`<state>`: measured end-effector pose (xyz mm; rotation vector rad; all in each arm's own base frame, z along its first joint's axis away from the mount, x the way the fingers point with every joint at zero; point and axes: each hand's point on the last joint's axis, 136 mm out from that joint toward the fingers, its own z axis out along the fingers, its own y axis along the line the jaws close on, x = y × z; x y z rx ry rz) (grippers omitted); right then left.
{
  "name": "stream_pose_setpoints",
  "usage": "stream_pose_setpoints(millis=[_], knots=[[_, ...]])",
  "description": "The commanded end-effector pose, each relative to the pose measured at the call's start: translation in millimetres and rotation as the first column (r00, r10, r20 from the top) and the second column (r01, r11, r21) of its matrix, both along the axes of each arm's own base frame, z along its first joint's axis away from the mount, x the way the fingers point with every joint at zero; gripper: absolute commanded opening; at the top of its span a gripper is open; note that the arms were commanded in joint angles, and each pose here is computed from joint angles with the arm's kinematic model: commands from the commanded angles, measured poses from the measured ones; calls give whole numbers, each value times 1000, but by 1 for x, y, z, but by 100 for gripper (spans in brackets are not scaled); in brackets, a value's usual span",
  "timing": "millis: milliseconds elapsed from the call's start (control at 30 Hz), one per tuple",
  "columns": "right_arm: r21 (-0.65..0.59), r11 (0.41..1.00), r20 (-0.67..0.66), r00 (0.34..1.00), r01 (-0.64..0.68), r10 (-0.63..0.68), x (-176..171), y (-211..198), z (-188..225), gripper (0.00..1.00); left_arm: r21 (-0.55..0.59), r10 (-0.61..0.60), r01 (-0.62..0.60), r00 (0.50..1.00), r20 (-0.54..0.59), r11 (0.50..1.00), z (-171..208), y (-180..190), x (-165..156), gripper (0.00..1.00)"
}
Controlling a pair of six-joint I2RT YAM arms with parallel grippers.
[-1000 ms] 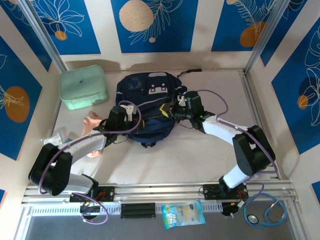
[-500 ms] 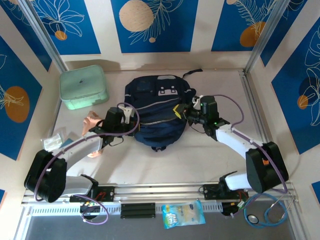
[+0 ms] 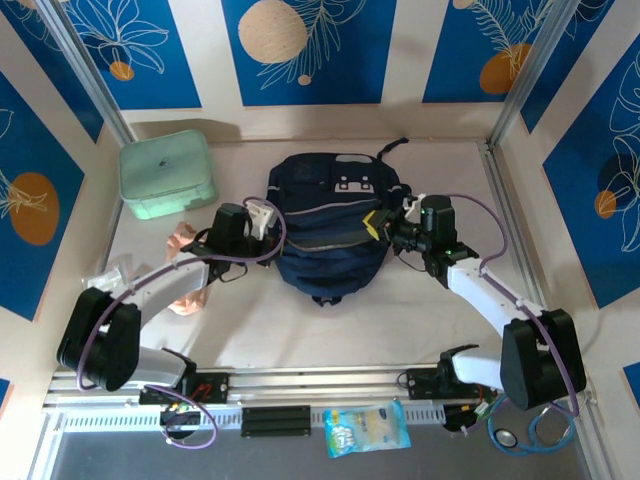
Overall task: Pack the student bag
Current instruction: Unzip the student bag at the top-center of the table.
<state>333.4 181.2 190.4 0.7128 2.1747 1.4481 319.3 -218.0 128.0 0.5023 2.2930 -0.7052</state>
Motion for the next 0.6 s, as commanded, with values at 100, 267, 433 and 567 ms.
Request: stream_pose_setpoints(millis=[100, 267, 433, 567], knots=[[-29, 998, 19, 998, 58, -57, -2, 6, 0, 40, -21, -140, 143, 985, 103, 990, 30, -38, -4, 0], [-32, 996, -20, 996, 89, -89, -7, 15, -12, 51, -62, -179, 188, 976, 126, 980, 36, -53, -10, 0], [-43, 997, -22, 997, 68, -69, -9, 41, -14, 58, -99, -240, 253, 962, 127, 962, 36, -72, -19, 0], [-27, 998, -11, 999, 48, -49, -2, 57, -10, 61, -105, -270, 286, 953, 140, 953, 35, -80, -23, 0]])
